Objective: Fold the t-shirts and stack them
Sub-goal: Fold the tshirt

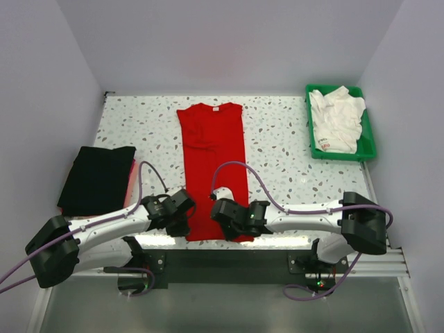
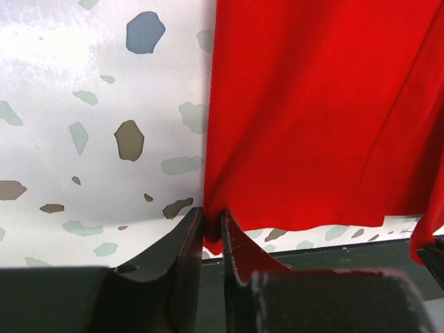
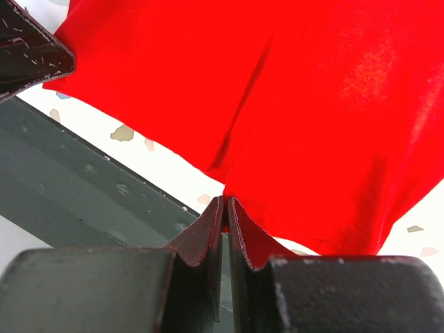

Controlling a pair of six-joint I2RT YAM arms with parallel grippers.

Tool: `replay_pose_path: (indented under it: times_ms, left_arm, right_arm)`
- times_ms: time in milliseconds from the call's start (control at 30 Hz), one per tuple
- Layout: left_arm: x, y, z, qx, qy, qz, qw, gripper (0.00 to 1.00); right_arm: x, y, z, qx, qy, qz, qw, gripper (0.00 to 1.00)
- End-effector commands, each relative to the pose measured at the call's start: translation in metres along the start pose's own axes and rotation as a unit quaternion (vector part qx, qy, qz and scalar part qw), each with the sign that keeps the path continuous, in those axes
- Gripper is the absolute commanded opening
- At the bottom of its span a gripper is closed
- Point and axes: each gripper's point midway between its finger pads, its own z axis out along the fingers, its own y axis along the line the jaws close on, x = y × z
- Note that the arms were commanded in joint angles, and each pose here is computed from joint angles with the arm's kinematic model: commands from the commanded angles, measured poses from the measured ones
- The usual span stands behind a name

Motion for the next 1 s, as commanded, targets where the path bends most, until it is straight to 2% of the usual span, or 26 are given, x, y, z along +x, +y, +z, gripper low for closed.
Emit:
replay_pose_path:
  times_ms: [0,100,233,333,367,400,467,567,667,833,967]
  left_arm:
    - [-0.003,0.002,-0.002,-0.004,-0.008,-0.007,1.0,0.21]
    - [-0.002,0.002,-0.002,-0.005,-0.008,-0.006,1.0,0.21]
    - [-0.004,0.002,-0.005,-0.003,-0.011,-0.009,1.0,0.25]
    - [-0.009,0.001,-0.01,-0.004,-0.023,-0.016,1.0,0.36]
    - [-0.011,0.001,-0.014,-0.004,-0.029,-0.019,0.999,0.4]
    - [-0.012,0.002,-0.015,-0.004,-0.033,-0.024,0.999,0.44]
    - [-0.015,0.002,-0.019,-0.001,-0.041,-0.034,0.999,0.51]
    - [-0.017,0.002,-0.022,0.004,-0.05,-0.046,0.998,0.6]
    - [-0.026,-0.005,-0.029,0.027,-0.069,-0.05,0.996,0.61]
    - [-0.067,-0.016,-0.049,0.056,-0.126,-0.064,0.988,0.63]
    - [-0.057,-0.009,-0.035,0.045,-0.09,-0.047,0.994,0.63]
  right_arm:
    - [-0.014,0.021,-0.002,-0.028,-0.013,0.006,1.0,0.1]
    - [-0.01,0.019,0.004,-0.019,-0.004,0.003,1.0,0.13]
    - [-0.013,0.021,0.0,-0.033,-0.014,0.012,0.999,0.35]
    - [-0.019,0.018,-0.014,-0.037,-0.032,0.017,0.999,0.45]
    - [-0.023,0.014,-0.019,-0.029,-0.042,0.021,0.998,0.53]
    - [-0.022,0.004,-0.024,-0.012,-0.042,0.023,0.999,0.55]
    - [-0.033,-0.012,-0.04,0.006,-0.072,0.048,0.996,0.56]
    - [-0.026,-0.066,-0.047,0.039,-0.072,0.113,0.99,0.54]
    - [-0.021,-0.096,-0.049,0.024,-0.076,0.166,0.983,0.54]
    - [-0.033,-0.114,-0.052,0.019,-0.077,0.179,0.981,0.53]
    - [-0.026,-0.114,-0.046,0.005,-0.059,0.19,0.98,0.53]
